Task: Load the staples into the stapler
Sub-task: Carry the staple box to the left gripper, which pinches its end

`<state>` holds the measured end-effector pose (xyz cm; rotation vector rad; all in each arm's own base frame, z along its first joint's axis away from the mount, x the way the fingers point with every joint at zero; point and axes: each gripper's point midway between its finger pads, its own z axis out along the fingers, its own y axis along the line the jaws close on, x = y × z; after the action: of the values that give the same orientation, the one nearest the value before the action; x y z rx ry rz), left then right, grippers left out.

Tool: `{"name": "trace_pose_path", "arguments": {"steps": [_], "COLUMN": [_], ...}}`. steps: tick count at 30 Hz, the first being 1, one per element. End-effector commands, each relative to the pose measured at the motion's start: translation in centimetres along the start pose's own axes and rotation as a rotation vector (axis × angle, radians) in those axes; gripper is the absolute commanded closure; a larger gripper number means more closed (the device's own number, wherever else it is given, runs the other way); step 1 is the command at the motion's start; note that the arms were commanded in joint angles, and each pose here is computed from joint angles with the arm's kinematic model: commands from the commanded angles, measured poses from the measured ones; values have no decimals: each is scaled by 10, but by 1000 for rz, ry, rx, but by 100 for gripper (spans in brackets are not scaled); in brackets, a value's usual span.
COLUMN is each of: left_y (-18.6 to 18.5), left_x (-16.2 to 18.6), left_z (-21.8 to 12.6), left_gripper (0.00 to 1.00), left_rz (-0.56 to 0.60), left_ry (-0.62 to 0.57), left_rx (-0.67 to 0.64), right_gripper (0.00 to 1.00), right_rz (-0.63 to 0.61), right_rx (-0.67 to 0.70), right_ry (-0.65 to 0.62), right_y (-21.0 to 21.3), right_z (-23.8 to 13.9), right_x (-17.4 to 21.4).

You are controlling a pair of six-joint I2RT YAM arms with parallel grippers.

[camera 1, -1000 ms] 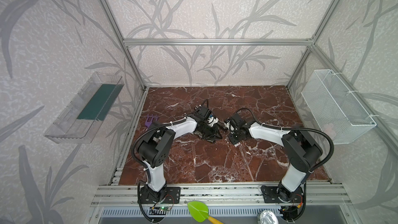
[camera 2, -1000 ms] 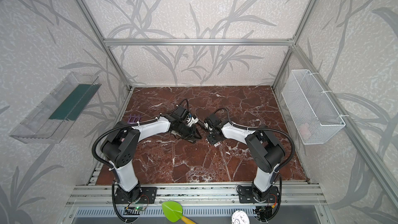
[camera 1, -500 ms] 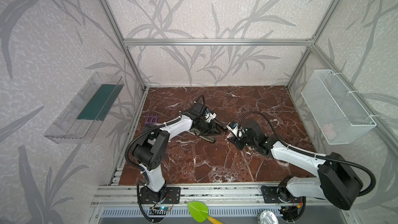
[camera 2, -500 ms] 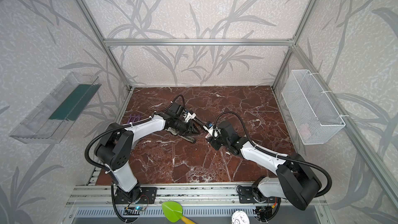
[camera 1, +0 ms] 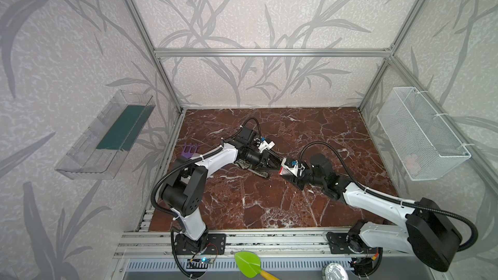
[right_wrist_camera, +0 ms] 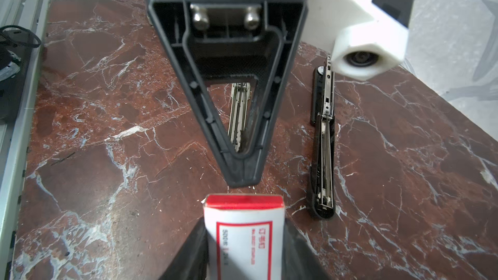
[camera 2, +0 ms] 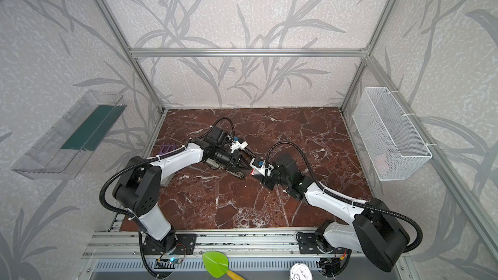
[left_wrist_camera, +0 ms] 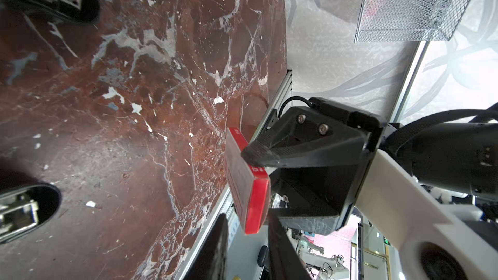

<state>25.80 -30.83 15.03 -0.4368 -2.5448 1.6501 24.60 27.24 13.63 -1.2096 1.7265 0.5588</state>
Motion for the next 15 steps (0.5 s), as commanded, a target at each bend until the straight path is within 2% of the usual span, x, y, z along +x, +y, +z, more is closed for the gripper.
{"name": "trace_pose_path", "arguments": {"steps": [1,15], "left_y": [-16,-9], "left_x": [7,8], "left_z": [-8,4], "left_gripper": [72,75], "left_rz": [49,40], "left_ry": [15,44], "left_rx": [44,10], "right_gripper": [57,57], "right_rz": [-50,-59], "right_rx": [4,-5], "right_ry": [-58,-77], "right_y": [0,2], "right_z": [-5,-7], "right_x": [-19,-28]}}
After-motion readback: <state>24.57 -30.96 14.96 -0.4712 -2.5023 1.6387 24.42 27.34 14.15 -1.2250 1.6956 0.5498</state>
